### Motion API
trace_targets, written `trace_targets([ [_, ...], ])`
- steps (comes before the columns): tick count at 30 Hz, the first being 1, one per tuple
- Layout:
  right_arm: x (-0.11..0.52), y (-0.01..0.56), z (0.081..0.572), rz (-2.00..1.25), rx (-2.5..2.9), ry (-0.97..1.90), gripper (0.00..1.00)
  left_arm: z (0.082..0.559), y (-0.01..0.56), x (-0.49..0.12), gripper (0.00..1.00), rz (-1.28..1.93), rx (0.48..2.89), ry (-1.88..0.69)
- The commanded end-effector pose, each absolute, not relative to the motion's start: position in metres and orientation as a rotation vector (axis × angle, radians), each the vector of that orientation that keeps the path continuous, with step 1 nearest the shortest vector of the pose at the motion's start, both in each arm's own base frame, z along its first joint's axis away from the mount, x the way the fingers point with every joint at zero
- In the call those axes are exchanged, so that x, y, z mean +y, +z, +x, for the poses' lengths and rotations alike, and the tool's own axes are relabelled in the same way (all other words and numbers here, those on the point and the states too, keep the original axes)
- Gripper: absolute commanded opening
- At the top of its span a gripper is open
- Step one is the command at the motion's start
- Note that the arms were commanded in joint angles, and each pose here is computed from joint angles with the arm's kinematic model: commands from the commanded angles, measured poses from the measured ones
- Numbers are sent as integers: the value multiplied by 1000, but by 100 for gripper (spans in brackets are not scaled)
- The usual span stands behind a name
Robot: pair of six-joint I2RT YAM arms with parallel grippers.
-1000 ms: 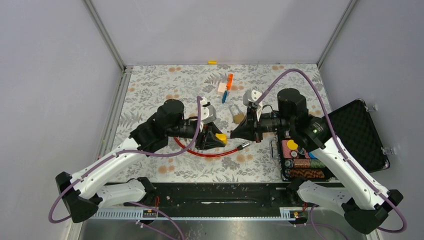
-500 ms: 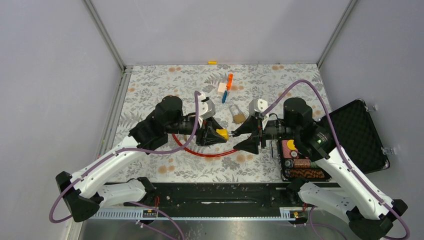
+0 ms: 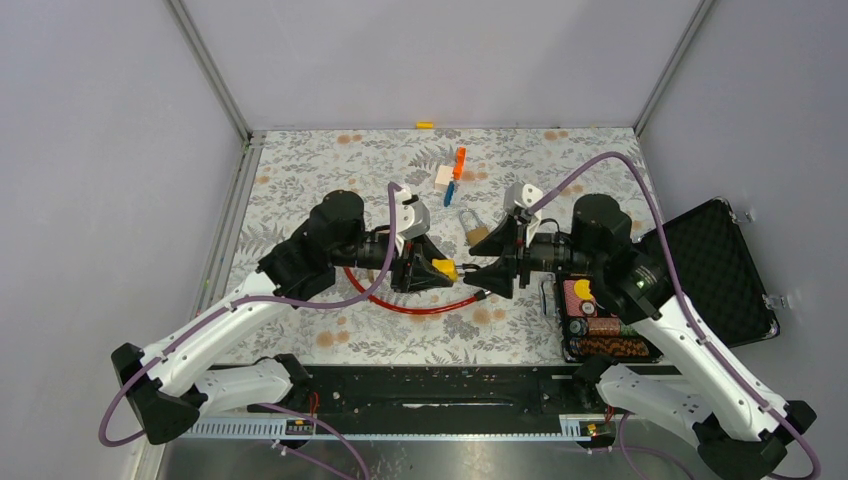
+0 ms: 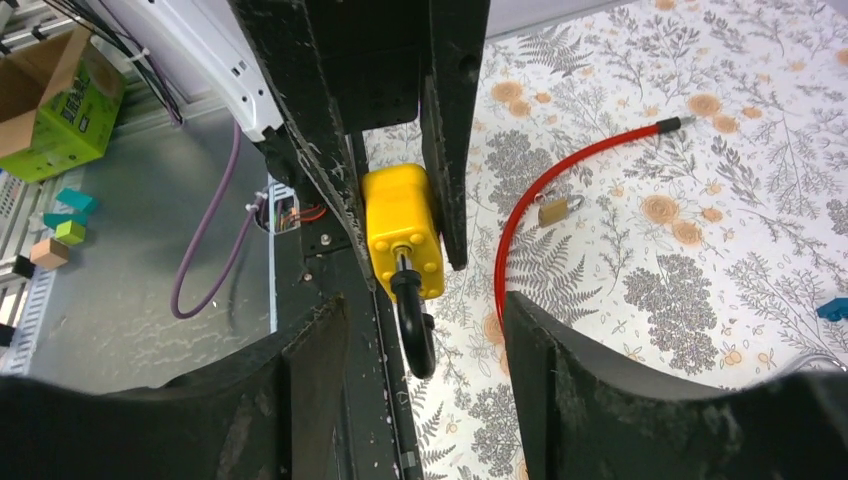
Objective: Lock with the key
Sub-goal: Lock the lock.
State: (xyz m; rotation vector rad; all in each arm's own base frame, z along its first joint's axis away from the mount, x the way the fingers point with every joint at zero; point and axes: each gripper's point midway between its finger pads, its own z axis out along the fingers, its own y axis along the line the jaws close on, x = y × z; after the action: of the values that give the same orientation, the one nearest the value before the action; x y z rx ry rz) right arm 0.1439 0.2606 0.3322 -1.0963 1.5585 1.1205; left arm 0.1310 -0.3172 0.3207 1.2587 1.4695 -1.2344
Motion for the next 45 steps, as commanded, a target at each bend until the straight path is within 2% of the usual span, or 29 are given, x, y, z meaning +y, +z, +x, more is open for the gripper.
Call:
trace_targets([
  [1, 259, 354, 141, -1055, 1493, 1121, 61, 128, 363, -319, 0, 1262, 1280, -1226],
  [5, 259, 349, 134, -1090, 1521, 1162, 45, 126, 365, -318, 0, 1262, 1276, -1233],
  [7, 259, 345, 132, -1102, 1544, 1169, 42, 125, 366, -316, 0, 1263, 1271, -1237],
  [10, 259, 341, 131, -1114, 1554, 1175, 43, 122, 369, -315, 0, 1263, 1259, -1242],
  [11, 259, 341, 131, -1110, 1554, 1173, 38, 122, 369, -315, 0, 1263, 1258, -1242],
  [13, 260, 342, 130, -1106, 1544, 1182, 8, 122, 368, -315, 0, 1263, 1259, -1243],
  [14, 261, 344, 132, -1080, 1548, 1194, 0, 123, 369, -316, 0, 1261, 1255, -1244],
  [20, 275, 348, 140, -1011, 1554, 1282, 0, 122, 374, -327, 0, 1238, 1256, -1337],
  [29, 277, 354, 167, -891, 1445, 1186, 0, 110, 374, -330, 0, 1282, 1212, -1421],
  [41, 277, 367, 177, -730, 1367, 1161, 0, 120, 374, -336, 0, 1251, 1249, -1416],
  [42, 273, 372, 176, -713, 1355, 1162, 0, 120, 376, -335, 4, 1240, 1255, -1412],
  [44, 267, 381, 171, -687, 1326, 1162, 0, 123, 380, -333, 19, 1198, 1271, -1402],
  [45, 263, 386, 167, -680, 1306, 1168, 0, 125, 383, -331, 31, 1170, 1280, -1399],
])
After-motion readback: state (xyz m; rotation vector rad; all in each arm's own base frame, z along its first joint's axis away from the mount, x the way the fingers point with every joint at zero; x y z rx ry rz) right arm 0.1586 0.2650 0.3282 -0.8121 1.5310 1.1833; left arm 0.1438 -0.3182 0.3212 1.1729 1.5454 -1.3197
